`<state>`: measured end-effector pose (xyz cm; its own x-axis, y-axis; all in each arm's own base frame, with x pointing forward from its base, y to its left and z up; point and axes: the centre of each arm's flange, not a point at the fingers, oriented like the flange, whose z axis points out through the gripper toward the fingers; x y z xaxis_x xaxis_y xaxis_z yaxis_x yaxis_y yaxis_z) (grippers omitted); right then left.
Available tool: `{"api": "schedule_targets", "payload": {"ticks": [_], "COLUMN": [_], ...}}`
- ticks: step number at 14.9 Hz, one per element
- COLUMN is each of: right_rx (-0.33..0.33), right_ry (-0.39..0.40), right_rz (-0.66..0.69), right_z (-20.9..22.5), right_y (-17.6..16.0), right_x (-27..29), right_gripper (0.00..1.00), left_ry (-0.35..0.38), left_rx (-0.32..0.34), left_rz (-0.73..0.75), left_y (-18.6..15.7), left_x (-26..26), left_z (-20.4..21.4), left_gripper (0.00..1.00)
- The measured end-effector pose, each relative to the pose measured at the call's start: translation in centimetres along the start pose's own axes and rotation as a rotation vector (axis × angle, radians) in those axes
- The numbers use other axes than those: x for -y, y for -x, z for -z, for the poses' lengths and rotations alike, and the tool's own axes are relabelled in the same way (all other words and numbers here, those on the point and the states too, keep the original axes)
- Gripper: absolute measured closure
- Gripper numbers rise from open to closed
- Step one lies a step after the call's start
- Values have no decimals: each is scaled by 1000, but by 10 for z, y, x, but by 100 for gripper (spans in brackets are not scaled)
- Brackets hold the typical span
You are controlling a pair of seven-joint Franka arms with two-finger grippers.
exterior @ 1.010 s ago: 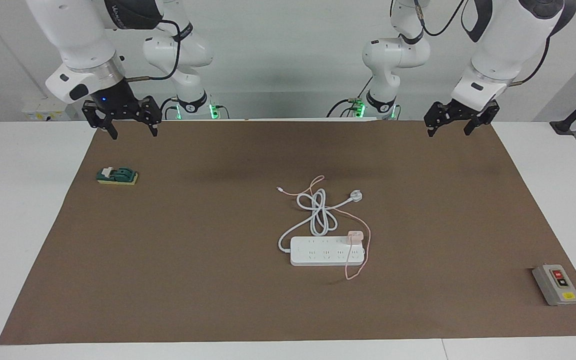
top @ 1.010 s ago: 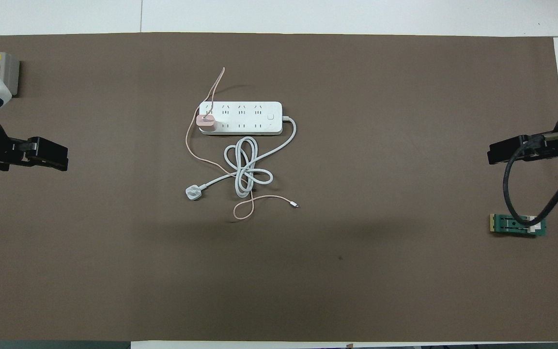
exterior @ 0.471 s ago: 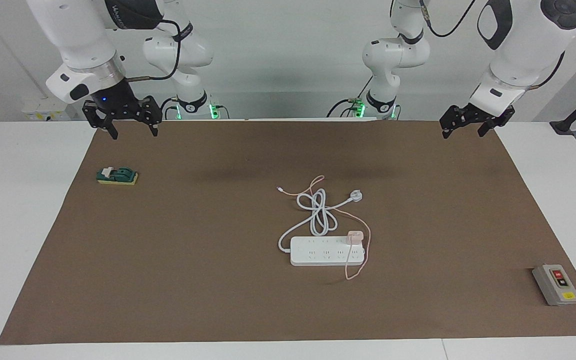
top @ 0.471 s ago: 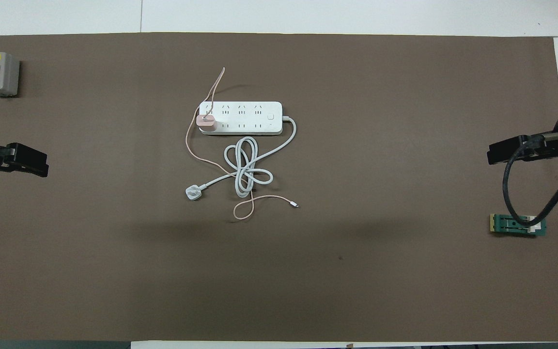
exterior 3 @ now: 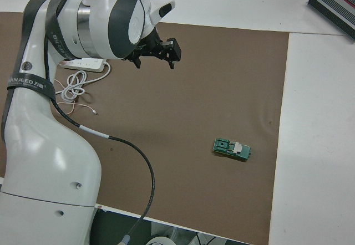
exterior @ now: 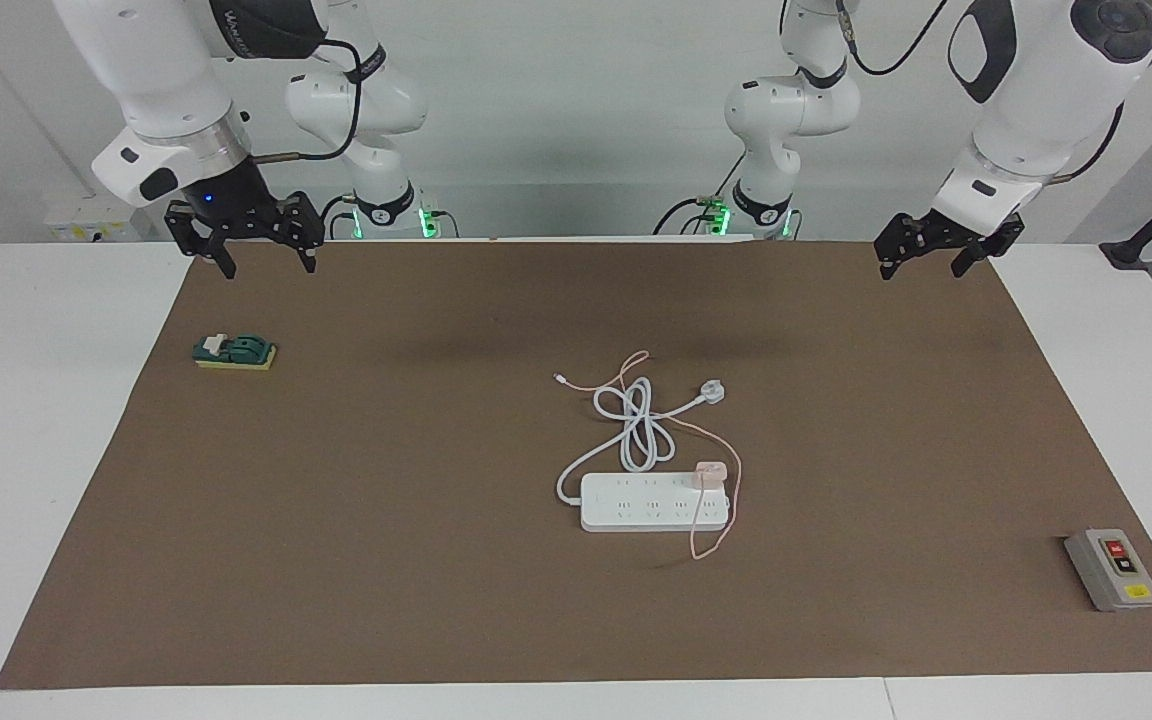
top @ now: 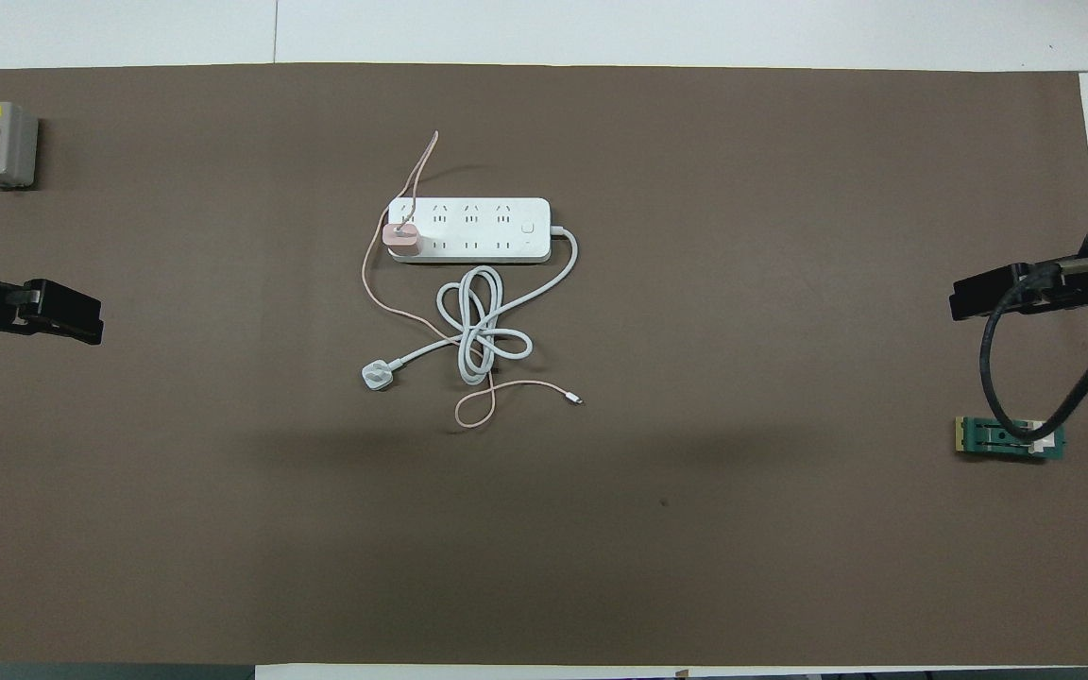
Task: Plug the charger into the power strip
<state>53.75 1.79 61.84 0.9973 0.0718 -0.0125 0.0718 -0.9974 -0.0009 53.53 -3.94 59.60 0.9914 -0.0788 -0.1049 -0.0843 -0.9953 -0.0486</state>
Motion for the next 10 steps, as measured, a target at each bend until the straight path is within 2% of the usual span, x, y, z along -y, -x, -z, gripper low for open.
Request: {"api": "schedule_targets", "payload": {"ticks": [8, 10], "right_rx": [0, 0], "right_ry": [0, 0], "right_rz": [0, 0], "right_z": [0, 0], "right_y": [0, 0], "right_x": [0, 0], "right_gripper": [0, 0], "left_ry": [1, 25], "left_rx": [-7, -9], "left_rz": [-4, 5], "left_y": [1, 1], "left_x": [-2, -2], "left_z": [2, 3], "left_gripper": [0, 0]}}
